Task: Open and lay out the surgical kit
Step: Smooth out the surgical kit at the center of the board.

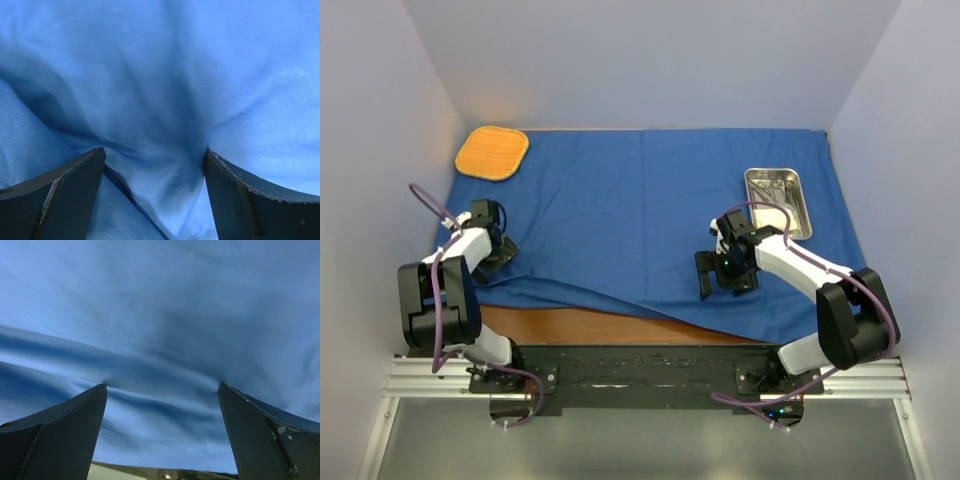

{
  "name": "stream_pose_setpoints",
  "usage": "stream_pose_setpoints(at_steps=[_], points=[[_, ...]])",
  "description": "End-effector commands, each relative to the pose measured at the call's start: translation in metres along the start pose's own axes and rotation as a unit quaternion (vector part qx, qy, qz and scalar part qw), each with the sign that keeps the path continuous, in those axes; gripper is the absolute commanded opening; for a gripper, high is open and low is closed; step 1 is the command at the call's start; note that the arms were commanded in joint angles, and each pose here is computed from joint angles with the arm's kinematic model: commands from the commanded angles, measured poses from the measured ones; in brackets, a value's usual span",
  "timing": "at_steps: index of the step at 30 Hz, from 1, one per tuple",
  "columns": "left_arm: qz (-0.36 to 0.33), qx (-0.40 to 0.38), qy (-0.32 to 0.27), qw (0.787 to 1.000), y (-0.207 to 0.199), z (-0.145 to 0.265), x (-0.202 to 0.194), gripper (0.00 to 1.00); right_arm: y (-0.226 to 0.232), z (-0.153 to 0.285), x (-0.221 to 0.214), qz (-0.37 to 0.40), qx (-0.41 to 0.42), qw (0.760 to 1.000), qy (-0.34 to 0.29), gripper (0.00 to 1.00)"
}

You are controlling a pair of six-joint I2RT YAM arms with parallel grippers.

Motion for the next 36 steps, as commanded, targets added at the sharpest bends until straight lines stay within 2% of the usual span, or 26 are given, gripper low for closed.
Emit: stream_pose_setpoints(at_steps=[1,5,10,13,16,23,27,31,36], points=[[0.011,0.110,0.021,0.994,0.040,-0.002,-0.018,0.84,-0.005,-0.001,-0.025,-0.014,0.002,0.998,0.061,0.98],[0.025,0.134,-0.006,0.991,0.053,0.017,-0.014,0.84,-0.005,0.015,-0.030,-0.028,0.008,0.999,0.036,0.99],[0.082,0.142,-0.015,0.986,0.067,0.028,-0.026,0.85,-0.005,0.025,-0.034,-0.027,0.013,0.999,0.033,0.99],[0.109,0.141,-0.021,0.984,0.073,0.034,-0.029,0.86,0.000,0.039,-0.028,-0.018,0.034,0.999,-0.008,0.99],[0.122,0.131,-0.037,0.983,0.073,0.046,-0.020,0.87,0.006,0.050,-0.021,-0.008,0.063,0.997,-0.047,0.98],[0.134,0.084,-0.050,0.986,0.061,0.048,-0.006,0.91,0.025,0.048,-0.008,0.016,0.138,0.989,-0.055,0.99],[0.100,0.055,-0.052,0.992,0.047,0.036,0.010,0.96,0.024,0.044,0.005,0.026,0.110,0.991,-0.077,0.98],[0.088,0.062,-0.022,0.994,0.032,0.010,0.015,0.97,0.014,0.025,0.012,0.009,0.045,0.996,-0.081,0.99],[0.088,0.070,0.021,0.993,0.028,-0.004,0.001,0.97,-0.005,-0.001,-0.002,-0.084,0.033,0.995,-0.035,0.99]])
Point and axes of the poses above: each gripper's point midway between its finger pads, its own z axis back along the fingers, its own y axis along the line the jaws close on, x = y × z, the point moved 9 cm from there along z, back along the fingers, and after that the axes turned 9 degrees about -z, right-handed, at the moved point
